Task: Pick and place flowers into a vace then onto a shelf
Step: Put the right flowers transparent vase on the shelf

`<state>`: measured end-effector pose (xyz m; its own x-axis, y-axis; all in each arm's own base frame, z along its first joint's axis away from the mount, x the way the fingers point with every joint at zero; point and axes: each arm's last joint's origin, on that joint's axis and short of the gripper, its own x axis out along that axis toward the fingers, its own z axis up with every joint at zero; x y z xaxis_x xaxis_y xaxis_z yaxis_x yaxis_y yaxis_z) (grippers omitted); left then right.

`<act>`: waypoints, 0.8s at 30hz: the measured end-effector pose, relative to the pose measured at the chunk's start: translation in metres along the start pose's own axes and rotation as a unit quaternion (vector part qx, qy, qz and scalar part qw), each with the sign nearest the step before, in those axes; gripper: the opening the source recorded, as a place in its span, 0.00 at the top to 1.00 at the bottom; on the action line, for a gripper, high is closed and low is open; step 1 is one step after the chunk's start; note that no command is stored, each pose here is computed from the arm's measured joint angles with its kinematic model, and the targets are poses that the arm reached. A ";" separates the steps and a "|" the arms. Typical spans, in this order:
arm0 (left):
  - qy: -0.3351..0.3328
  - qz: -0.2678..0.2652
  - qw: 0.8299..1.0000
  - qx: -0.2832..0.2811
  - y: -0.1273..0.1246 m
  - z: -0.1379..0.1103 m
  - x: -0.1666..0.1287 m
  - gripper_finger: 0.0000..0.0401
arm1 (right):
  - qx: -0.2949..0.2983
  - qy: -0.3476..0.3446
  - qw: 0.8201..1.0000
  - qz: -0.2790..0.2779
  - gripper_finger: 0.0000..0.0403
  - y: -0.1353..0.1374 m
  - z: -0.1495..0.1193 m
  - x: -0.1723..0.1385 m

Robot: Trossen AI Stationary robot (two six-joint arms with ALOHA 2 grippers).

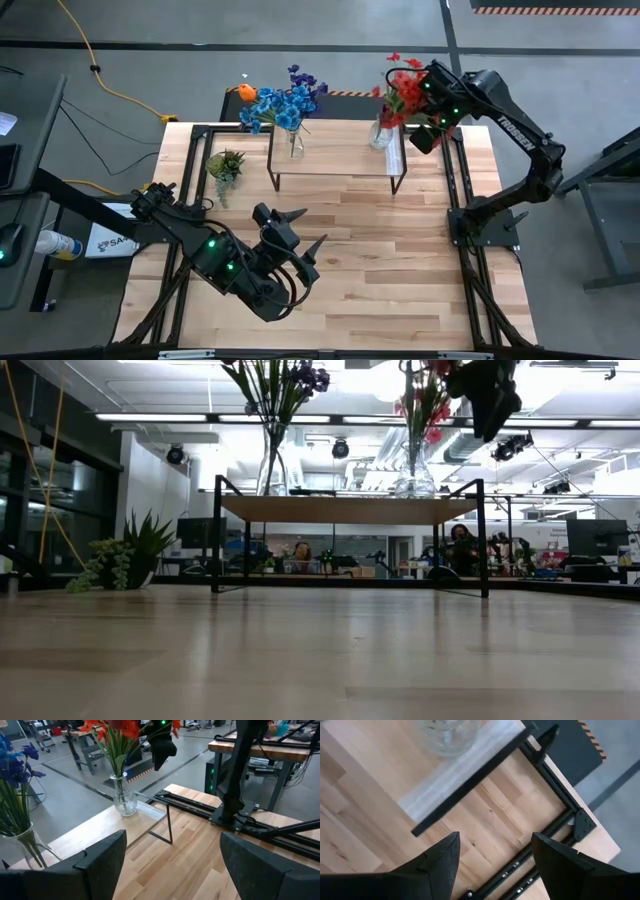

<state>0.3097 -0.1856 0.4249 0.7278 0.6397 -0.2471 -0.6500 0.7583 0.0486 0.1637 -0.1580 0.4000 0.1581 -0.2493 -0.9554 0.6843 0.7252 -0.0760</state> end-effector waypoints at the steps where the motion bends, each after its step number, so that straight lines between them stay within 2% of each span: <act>1: 0.000 0.000 1.000 0.000 0.000 0.000 0.000 0.12 | 0.000 0.000 1.000 -0.001 0.41 0.000 0.000 0.000; 5: 0.000 0.001 1.000 0.000 0.000 0.000 0.000 0.12 | 0.000 0.001 1.000 -0.008 0.41 0.000 0.000 0.000; 11: -0.005 0.005 1.000 0.000 0.000 0.000 0.000 0.12 | 0.005 0.001 0.998 -0.066 0.41 -0.004 0.000 0.000; 19: -0.013 0.016 1.000 0.003 0.001 0.000 0.000 0.12 | -0.003 0.000 0.997 -0.079 0.41 0.000 0.000 -0.001; 21: -0.013 0.016 1.000 0.004 0.001 0.000 0.000 0.12 | -0.027 -0.002 0.997 -0.075 0.41 0.006 0.000 -0.001; 24: -0.012 0.017 1.000 0.009 0.002 0.000 0.000 0.12 | -0.047 -0.004 0.998 -0.034 0.41 0.018 0.000 -0.002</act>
<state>0.3086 -0.1842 0.4247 0.7102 0.6683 -0.2215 -0.6712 0.7377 0.0735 0.1756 -0.1442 0.4005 0.1200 -0.3053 -0.9447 0.6246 0.7628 -0.1672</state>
